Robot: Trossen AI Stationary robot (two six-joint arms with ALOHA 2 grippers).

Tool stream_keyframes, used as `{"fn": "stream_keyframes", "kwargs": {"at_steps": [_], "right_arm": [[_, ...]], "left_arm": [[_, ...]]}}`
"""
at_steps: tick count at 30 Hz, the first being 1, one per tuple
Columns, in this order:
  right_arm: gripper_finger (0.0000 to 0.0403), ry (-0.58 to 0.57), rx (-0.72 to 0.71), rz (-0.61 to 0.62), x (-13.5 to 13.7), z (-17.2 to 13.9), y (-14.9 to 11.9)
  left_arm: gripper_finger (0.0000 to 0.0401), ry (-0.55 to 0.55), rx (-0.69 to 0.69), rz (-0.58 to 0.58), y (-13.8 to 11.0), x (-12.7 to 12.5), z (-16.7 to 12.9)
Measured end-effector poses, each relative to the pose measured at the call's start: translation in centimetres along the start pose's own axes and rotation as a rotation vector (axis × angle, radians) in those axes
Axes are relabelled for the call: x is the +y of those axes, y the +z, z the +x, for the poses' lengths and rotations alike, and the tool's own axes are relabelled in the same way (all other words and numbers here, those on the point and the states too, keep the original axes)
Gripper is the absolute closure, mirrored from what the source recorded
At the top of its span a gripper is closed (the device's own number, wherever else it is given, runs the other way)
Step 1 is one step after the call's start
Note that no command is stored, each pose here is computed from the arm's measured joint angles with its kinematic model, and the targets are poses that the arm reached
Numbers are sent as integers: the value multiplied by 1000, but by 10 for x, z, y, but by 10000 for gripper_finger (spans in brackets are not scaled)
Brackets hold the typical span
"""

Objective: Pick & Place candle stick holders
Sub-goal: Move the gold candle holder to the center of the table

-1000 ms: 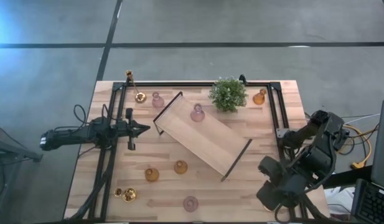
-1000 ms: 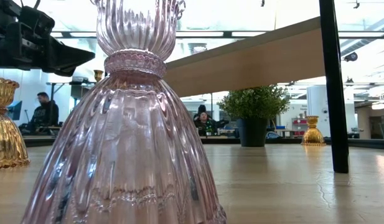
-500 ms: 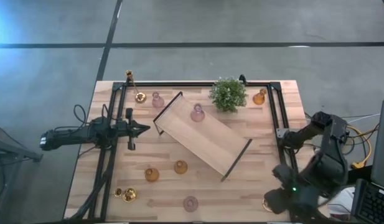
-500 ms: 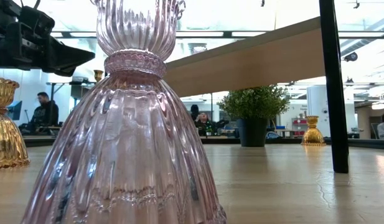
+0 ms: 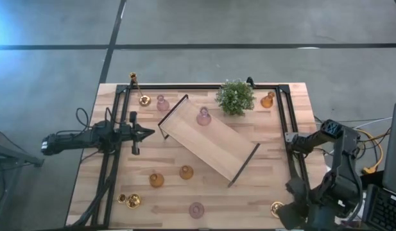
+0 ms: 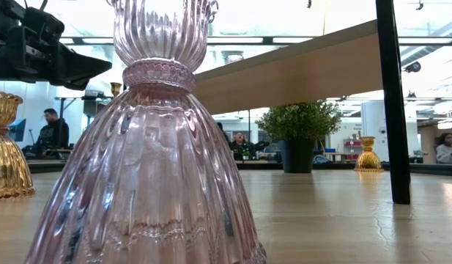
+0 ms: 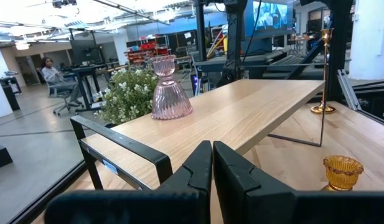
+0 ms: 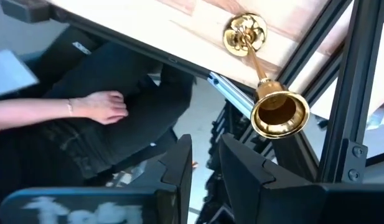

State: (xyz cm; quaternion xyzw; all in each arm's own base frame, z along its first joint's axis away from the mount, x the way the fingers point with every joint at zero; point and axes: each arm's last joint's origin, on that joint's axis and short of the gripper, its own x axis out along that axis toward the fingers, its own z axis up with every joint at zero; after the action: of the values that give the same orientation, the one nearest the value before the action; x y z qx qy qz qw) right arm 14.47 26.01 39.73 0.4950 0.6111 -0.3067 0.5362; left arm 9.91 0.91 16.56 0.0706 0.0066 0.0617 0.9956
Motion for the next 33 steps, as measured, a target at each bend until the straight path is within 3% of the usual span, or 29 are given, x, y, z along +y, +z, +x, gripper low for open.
{"fn": "stream_keyframes", "kwargs": {"at_steps": [19, 33], "right_arm": [[351, -48, -24, -95, -4, 13, -1], [351, -43, 5, -107, -13, 4, 1]], "left_arm": [[382, 0, 0, 0, 0, 0, 0], [382, 0, 0, 0, 0, 0, 0]]}}
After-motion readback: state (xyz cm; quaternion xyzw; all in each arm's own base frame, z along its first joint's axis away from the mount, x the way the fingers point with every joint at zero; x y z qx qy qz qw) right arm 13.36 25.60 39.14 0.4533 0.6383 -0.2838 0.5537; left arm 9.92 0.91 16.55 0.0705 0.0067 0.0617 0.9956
